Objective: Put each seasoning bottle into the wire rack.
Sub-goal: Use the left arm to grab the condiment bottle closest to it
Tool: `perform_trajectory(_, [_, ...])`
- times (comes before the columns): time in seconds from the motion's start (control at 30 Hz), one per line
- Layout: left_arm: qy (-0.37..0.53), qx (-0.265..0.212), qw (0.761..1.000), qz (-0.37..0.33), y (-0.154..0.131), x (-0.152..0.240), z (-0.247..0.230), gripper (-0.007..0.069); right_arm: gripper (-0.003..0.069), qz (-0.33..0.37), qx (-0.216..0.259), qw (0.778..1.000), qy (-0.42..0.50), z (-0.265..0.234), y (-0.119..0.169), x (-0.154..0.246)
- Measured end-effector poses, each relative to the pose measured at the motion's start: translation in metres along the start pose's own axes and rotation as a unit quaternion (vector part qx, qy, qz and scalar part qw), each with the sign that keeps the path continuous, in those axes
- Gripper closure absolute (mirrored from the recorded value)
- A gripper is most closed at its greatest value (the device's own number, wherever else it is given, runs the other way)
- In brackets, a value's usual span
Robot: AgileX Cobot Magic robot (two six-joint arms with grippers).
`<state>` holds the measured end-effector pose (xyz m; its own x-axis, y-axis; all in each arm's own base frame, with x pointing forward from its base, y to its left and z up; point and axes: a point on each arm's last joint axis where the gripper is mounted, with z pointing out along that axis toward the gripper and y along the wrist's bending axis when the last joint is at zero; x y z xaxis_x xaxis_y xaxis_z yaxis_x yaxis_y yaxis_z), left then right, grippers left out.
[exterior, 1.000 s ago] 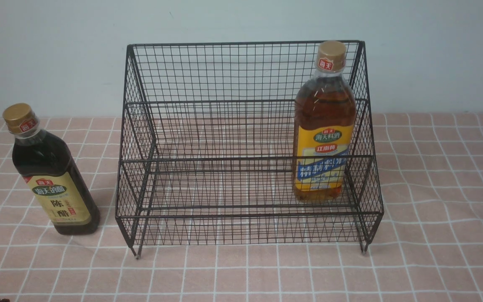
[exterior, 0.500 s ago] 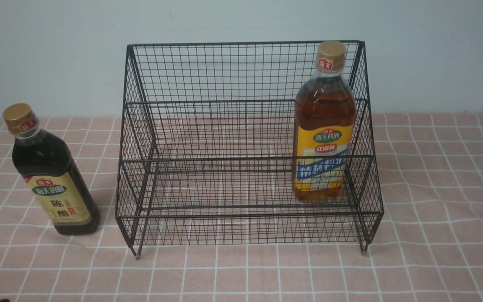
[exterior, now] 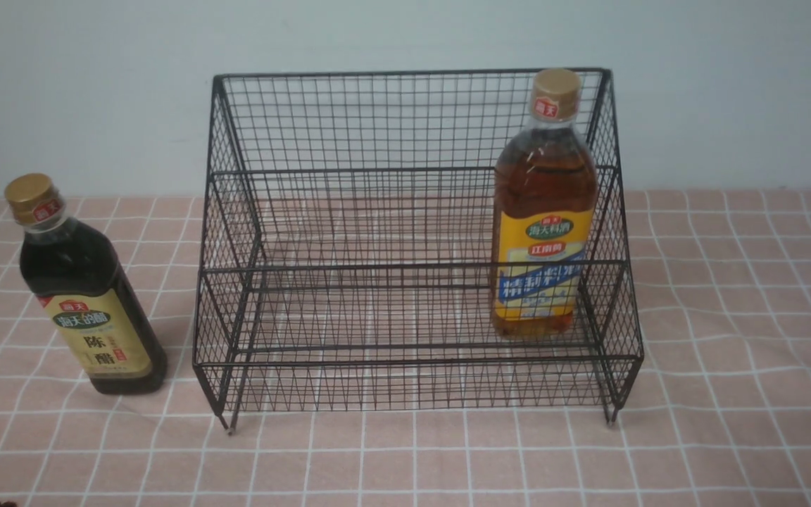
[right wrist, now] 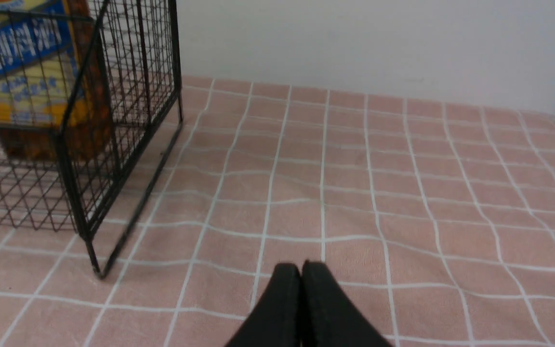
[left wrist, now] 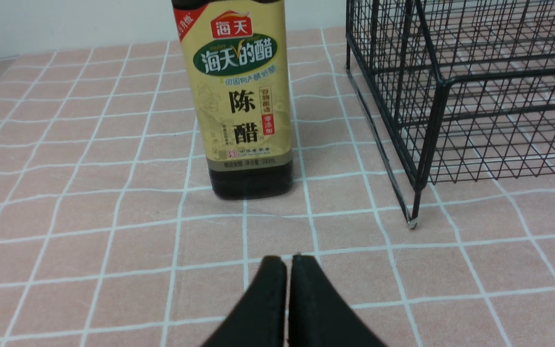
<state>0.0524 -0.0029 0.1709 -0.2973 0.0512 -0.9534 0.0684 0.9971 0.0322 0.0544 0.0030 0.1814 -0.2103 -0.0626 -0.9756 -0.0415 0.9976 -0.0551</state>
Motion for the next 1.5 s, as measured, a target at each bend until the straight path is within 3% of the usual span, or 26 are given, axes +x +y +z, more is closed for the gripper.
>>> perform_trajectory(1.27, [-0.001, -0.001, 1.0, 0.001, 0.0, 0.0, 0.0, 0.0632, 0.0672, 0.002, 0.001, 1.0, -0.001, 0.0, 0.0, 0.0])
perform_trajectory(1.43, [-0.04, 0.001, 0.999, -0.004, 0.0, -0.006, 0.0, 0.0632, 0.0672, 0.002, 0.001, 1.0, -0.001, 0.0, 0.0, 0.0])
perform_trajectory(1.5, [-0.113, 0.004, 0.993, -0.025, 0.0, -0.019, -0.002, 0.0632, 0.0672, 0.002, 0.001, 1.0, -0.001, 0.0, 0.0, 0.0])
